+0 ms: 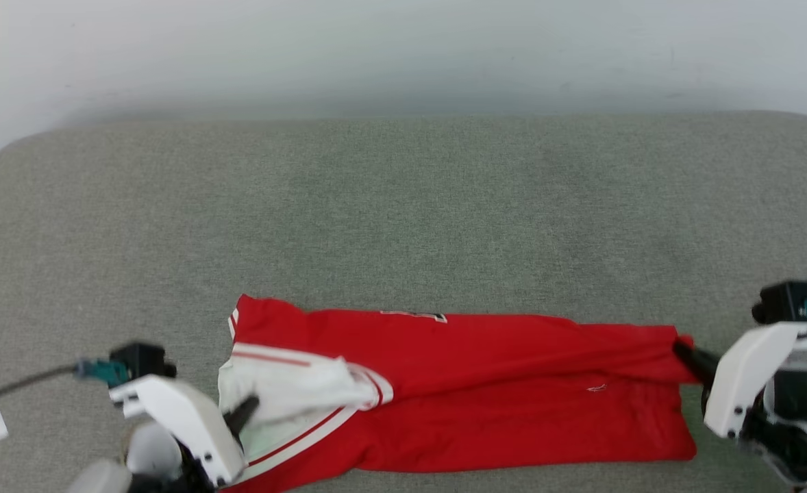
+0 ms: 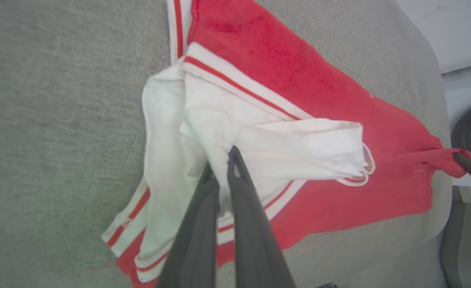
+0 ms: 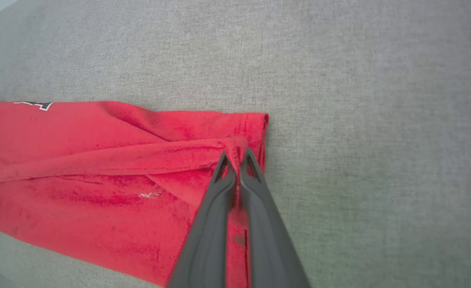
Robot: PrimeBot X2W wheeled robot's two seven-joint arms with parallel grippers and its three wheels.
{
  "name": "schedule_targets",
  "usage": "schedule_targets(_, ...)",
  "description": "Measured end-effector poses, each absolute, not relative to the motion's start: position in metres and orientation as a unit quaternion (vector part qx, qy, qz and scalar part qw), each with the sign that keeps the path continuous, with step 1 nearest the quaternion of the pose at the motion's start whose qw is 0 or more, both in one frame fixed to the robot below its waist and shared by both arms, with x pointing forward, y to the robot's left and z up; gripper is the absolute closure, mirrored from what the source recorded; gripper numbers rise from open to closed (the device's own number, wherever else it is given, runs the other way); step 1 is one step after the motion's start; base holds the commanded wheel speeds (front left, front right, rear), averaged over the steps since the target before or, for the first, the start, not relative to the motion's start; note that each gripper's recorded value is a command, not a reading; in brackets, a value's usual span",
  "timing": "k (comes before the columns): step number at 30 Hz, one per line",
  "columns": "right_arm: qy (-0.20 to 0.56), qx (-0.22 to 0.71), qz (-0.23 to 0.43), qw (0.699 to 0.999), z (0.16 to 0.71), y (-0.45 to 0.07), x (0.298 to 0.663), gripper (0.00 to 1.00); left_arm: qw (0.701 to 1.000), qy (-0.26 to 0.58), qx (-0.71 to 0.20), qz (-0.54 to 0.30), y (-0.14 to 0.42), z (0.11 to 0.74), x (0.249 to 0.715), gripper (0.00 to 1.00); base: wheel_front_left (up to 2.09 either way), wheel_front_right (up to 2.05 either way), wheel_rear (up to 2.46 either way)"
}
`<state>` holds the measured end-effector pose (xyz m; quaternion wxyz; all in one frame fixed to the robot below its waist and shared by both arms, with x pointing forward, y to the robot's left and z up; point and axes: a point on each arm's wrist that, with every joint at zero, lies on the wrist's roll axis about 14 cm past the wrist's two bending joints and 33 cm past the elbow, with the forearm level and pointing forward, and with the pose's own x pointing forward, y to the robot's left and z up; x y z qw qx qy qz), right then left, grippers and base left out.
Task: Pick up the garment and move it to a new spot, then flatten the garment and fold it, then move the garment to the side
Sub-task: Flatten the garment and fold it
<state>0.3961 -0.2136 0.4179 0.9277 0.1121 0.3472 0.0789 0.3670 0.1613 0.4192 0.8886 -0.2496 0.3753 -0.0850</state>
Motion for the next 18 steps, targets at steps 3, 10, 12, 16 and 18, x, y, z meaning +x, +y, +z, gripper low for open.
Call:
schedule_targets(3, 0.371, 0.132, 0.064, 0.917, 0.395, -0.215, 0.374, 0.69, 0.869, 0.407, -0.271, -0.07, 0.157, 0.394, 0.342, 0.54, 0.0, 0.0, 0.0)
schedule_targets(10, 0.343, 0.149, 0.051, 0.926, 0.388, -0.214, 0.362, 0.0, 0.896, 0.356, -0.255, -0.066, 0.149, 0.392, 0.345, 0.0, 0.0, 0.0, 0.0)
schedule_targets(12, 0.317, 0.149, 0.052, 0.935, 0.398, -0.214, 0.366, 0.0, 0.915, 0.317, -0.238, -0.072, 0.15, 0.404, 0.355, 0.0, 0.0, 0.0, 0.0)
schedule_targets(16, 0.245, 0.138, 0.055, 0.958, 0.436, -0.22, 0.38, 0.0, 0.951, 0.215, -0.207, -0.08, 0.15, 0.443, 0.377, 0.0, 0.0, 0.0, 0.0)
schedule_targets(18, 0.223, 0.135, 0.053, 0.964, 0.452, -0.225, 0.382, 0.0, 0.964, 0.165, -0.191, -0.084, 0.15, 0.464, 0.385, 0.0, 0.0, 0.0, 0.0)
